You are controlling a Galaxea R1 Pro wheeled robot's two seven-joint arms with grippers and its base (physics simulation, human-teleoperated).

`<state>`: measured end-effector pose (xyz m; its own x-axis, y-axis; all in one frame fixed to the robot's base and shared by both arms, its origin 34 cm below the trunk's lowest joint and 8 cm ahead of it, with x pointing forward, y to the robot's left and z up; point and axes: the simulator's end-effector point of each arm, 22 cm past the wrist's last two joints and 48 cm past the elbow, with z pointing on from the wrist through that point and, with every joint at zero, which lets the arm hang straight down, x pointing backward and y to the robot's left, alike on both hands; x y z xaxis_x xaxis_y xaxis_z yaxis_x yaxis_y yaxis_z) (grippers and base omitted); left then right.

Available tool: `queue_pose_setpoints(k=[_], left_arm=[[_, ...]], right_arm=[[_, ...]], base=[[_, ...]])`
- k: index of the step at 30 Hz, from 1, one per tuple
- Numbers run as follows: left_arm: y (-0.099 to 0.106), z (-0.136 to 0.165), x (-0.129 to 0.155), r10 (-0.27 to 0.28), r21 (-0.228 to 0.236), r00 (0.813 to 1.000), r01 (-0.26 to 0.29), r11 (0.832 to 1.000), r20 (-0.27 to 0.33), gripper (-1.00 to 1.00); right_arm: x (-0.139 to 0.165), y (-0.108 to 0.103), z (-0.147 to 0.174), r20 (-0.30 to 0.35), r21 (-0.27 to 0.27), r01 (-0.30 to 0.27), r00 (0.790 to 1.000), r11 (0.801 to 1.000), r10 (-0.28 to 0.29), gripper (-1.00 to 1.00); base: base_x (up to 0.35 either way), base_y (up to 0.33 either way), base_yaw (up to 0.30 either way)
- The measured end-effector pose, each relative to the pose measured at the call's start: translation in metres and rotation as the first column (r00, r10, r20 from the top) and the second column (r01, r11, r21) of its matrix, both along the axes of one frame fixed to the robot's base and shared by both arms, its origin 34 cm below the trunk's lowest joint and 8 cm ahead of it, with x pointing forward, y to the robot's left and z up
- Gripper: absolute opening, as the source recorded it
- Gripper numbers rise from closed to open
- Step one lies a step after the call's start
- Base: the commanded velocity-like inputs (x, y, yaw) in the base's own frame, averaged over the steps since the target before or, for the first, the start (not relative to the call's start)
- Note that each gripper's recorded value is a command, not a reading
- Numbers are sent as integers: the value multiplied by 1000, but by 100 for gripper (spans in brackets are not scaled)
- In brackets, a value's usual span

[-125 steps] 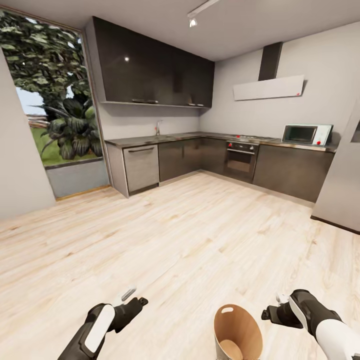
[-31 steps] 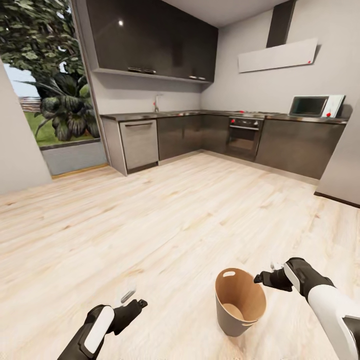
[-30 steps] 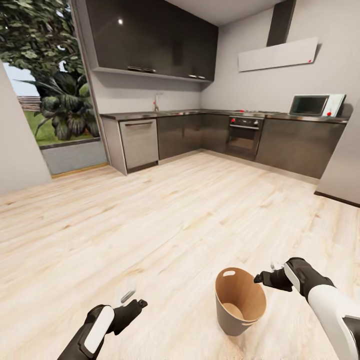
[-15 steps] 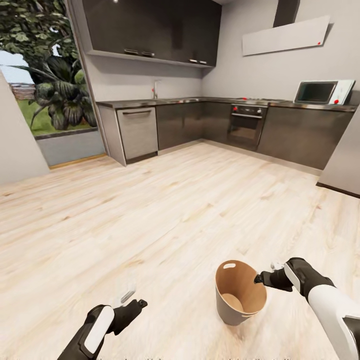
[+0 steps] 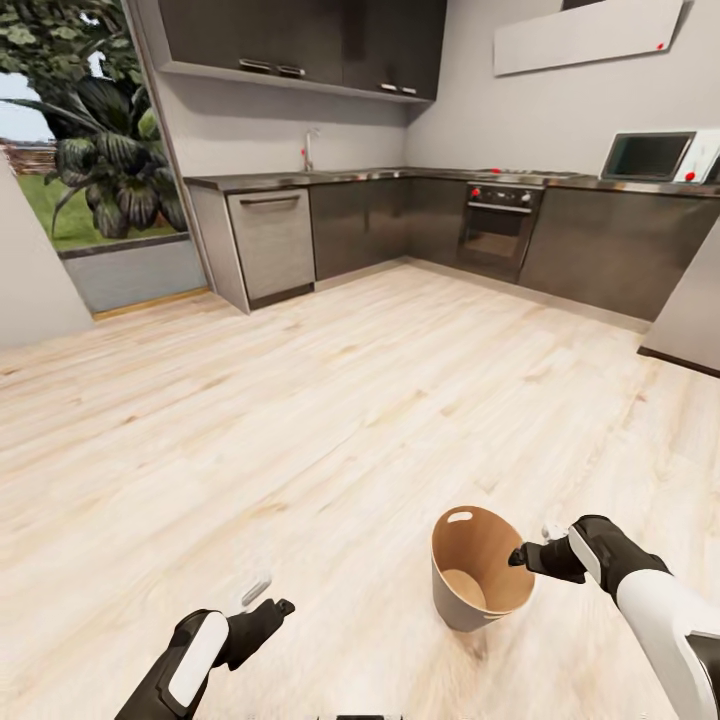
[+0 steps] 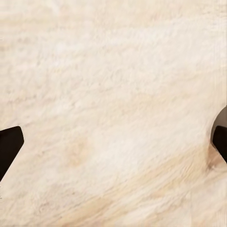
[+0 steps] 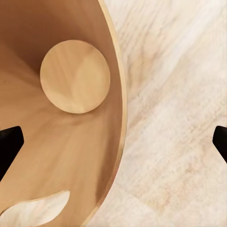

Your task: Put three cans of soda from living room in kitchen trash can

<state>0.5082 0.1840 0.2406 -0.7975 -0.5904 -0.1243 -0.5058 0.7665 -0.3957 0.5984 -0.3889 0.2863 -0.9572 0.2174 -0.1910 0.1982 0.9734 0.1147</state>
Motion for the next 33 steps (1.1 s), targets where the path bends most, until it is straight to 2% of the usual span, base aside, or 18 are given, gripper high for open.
queue_pose_setpoints(k=[23, 24, 26, 29, 33], left_arm=[[0, -39, -25, 0, -1, 996, -1, 1000, -88, 100], [-1, -39, -24, 0, -3, 996, -1, 1000, -85, 100], [-1, -39, -23, 2, -4, 997, -2, 1000, -80, 100], [1, -40, -26, 3, -1, 997, -3, 1000, -80, 100], [2, -41, -28, 3, 5, 997, -2, 1000, -82, 100]], right_arm=[[-22, -1, -48, -90, -1, 0, 996, 1000, 0, 100], [-22, -1, -48, -90, -1, 1, 996, 1000, -1, -100], [-22, -1, -48, -90, 2, 1, 996, 1000, -1, -100], [-18, 6, -45, -77, 38, 5, 997, 999, -3, -100], [-17, 4, -44, -73, 33, -11, 997, 999, 13, -100]], base=[[0, 0, 0], [0, 0, 0], [0, 0, 0], [0, 0, 0], [0, 0, 0]])
